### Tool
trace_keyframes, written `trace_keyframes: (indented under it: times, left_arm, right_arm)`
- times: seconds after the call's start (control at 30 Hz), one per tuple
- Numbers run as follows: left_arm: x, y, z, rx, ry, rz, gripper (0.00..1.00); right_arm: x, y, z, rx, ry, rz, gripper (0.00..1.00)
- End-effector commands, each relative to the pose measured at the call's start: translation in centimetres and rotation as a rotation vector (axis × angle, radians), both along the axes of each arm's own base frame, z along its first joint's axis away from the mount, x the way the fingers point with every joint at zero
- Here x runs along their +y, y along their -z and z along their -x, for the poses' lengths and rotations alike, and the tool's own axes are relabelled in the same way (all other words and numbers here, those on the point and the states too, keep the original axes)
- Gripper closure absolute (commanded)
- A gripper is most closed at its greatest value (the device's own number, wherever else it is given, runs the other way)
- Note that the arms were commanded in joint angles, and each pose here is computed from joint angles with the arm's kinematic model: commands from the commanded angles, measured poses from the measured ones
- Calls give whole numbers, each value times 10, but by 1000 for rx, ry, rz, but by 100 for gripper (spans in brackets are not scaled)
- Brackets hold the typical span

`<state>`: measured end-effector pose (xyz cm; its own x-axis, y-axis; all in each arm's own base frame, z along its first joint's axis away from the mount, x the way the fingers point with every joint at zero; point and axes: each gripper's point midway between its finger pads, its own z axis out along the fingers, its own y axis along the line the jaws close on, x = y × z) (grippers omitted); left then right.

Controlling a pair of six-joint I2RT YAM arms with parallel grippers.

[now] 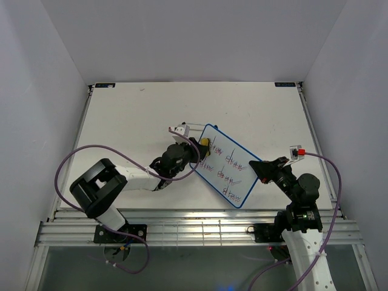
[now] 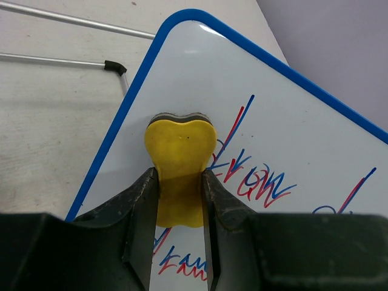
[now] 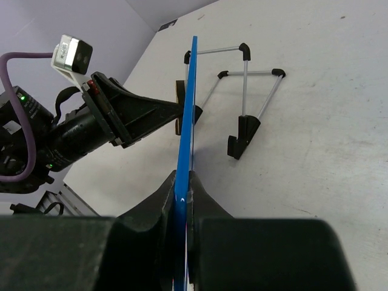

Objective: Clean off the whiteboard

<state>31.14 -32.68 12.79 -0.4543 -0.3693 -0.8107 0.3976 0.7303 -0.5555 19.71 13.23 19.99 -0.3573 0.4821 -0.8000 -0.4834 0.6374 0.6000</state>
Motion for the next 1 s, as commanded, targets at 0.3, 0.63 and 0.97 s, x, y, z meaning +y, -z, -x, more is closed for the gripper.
trace_keyframes:
  times: [0.3,0.63,0.97]
  left_arm:
    - [-30,-13,1,-26,132,83,97]
    - [-57,-24,32,-2,273,114,98]
    - [-79,-38,47,-16,297,54,97]
  right_arm:
    - [12,-56,16,-192,-98,-23,92]
    - [13,-54,17,-189,-104,-8,92]
    - [14,-55,18,-186,-110,-20,92]
